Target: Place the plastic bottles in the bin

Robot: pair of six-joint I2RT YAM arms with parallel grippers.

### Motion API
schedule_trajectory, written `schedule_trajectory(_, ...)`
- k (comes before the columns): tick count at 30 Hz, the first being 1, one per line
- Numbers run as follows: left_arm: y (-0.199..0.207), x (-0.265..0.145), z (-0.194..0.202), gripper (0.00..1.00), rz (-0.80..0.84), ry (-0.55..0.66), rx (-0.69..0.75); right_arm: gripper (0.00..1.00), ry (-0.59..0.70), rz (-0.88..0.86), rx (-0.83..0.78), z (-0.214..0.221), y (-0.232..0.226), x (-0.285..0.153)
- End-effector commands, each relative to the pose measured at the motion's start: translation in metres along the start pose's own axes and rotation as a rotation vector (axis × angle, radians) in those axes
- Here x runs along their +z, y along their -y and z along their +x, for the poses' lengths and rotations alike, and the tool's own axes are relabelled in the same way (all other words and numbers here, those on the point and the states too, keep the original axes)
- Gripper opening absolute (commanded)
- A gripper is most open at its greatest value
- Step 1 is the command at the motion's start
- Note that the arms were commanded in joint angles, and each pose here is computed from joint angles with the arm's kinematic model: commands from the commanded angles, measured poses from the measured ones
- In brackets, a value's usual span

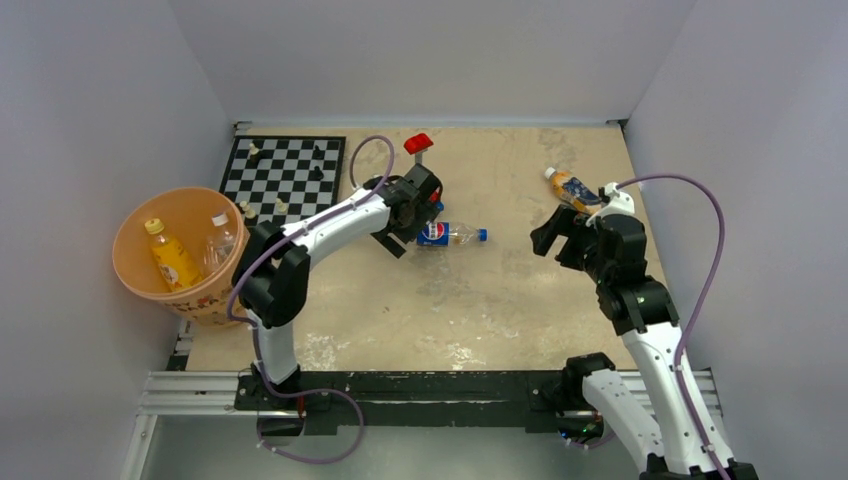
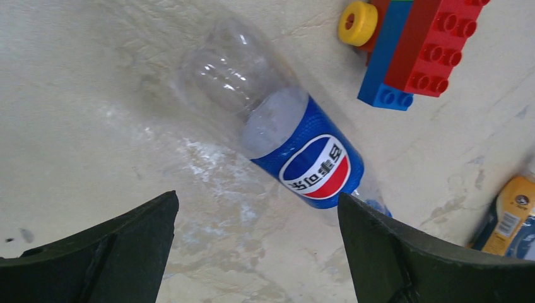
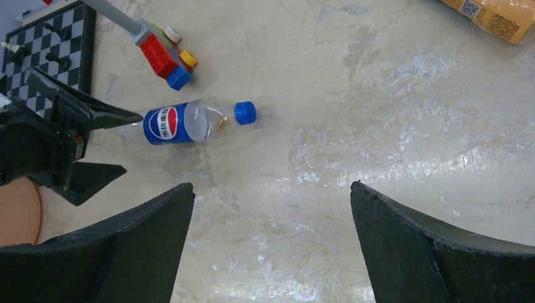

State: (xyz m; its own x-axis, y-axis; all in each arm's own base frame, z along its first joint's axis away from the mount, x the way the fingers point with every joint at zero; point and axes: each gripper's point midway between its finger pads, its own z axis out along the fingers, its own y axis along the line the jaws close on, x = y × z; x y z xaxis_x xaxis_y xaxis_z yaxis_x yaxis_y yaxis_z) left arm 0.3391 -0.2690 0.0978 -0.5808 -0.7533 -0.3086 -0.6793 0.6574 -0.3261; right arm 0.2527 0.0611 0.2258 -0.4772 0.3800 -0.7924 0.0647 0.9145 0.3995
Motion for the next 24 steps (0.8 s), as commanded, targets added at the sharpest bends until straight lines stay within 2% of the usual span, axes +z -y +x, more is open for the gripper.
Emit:
schedule_trajectory(1,0.036,0.009,0.005,0.99,0.116,-0.013,-0.130,0.99,0.047,0.004,-0.020,-0.017,-0.003,-0.008)
schedule_trajectory(9,0.044,0.037,0.012,0.97,0.103,-0.007,-0.167,0.99,0.051,0.014,-0.041,-0.023,-0.003,-0.010)
schedule_trajectory(17,0.023,0.059,0.025,0.85,0.023,-0.027,-0.153,0.99,0.048,0.009,-0.048,-0.023,-0.004,-0.009)
schedule_trajectory(22,-0.004,0.047,0.022,0.50,-0.023,-0.026,-0.127,0.99,0.047,0.009,-0.045,-0.023,-0.004,-0.010)
schedule_trajectory(24,-0.019,0.033,0.011,0.39,-0.036,0.011,-0.092,0.99,0.052,0.006,-0.043,-0.023,-0.004,-0.012)
